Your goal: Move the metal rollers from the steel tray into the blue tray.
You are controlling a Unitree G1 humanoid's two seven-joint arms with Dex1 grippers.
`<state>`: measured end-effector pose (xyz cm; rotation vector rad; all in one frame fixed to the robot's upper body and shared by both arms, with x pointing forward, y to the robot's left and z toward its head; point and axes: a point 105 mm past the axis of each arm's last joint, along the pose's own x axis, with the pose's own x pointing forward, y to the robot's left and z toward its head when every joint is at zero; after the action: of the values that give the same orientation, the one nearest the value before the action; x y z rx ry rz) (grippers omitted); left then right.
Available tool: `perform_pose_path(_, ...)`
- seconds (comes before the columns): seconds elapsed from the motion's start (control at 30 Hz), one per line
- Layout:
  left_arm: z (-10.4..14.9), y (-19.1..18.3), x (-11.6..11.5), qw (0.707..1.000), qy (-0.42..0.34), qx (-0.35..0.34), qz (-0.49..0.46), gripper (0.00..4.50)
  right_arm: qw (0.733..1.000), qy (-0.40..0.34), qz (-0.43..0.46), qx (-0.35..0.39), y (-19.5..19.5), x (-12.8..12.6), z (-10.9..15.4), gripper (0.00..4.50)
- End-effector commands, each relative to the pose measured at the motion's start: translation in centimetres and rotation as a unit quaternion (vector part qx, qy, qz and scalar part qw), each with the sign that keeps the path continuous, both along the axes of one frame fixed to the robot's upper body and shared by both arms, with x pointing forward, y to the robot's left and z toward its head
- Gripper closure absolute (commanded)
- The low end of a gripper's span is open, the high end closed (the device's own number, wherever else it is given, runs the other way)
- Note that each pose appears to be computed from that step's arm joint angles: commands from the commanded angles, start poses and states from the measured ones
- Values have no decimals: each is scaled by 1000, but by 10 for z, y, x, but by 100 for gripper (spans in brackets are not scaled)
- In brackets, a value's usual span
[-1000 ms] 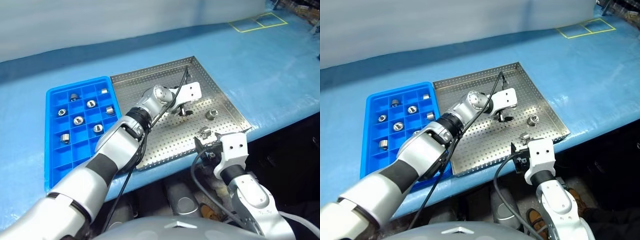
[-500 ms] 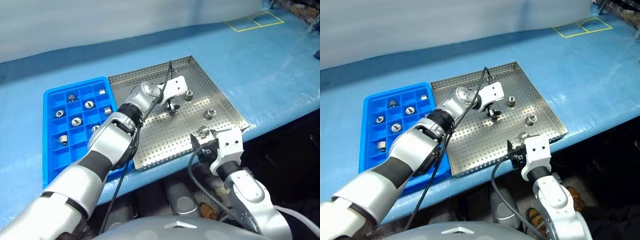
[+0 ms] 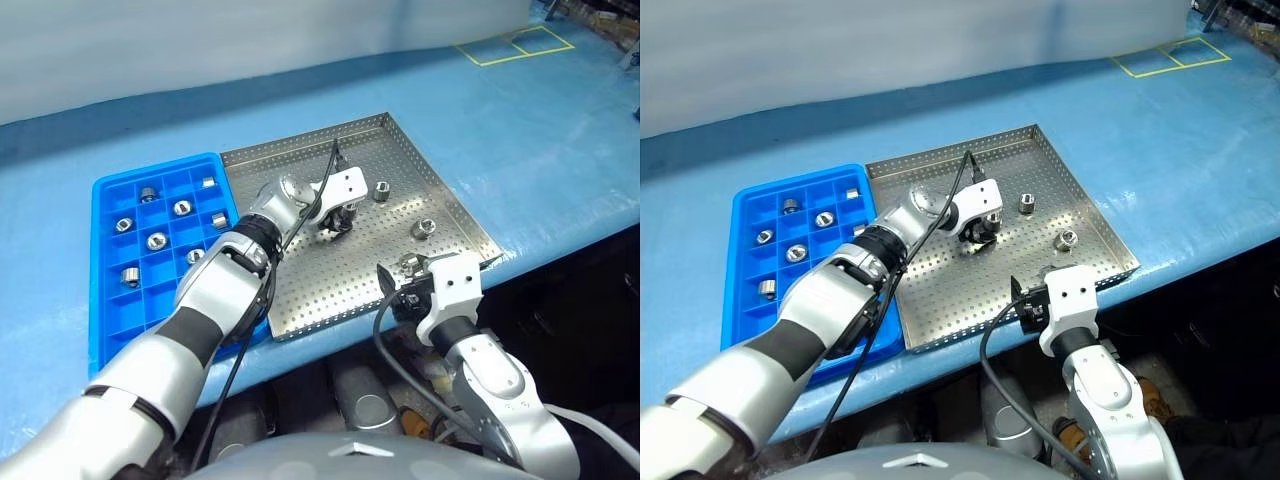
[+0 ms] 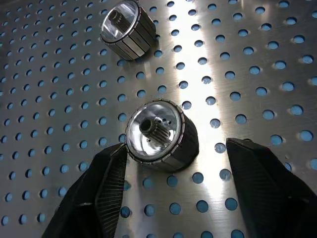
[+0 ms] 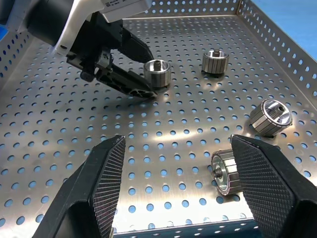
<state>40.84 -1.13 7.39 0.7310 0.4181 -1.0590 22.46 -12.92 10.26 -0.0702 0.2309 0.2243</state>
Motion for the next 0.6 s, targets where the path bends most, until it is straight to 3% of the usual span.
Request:
perform_pose_path(0.03, 8, -2, 4, 1000, -16, -13, 9, 257, 1000, -20, 2, 3, 1, 2, 9, 90)
perform_pose_path(0.07, 9, -2, 5, 1000, -17, -17, 12, 282, 1000, -20, 2, 3, 1, 2, 9, 90)
perform_pose_path(0.33, 13, -2, 7, 999, -20, -35, 21, 282, 1000, -19, 1, -1, 1, 3, 8, 90)
perform_pose_path(0.6, 66, 17, 29, 981, -44, -168, 89, 282, 1000, -17, 18, 1, 7, 6, 7, 90)
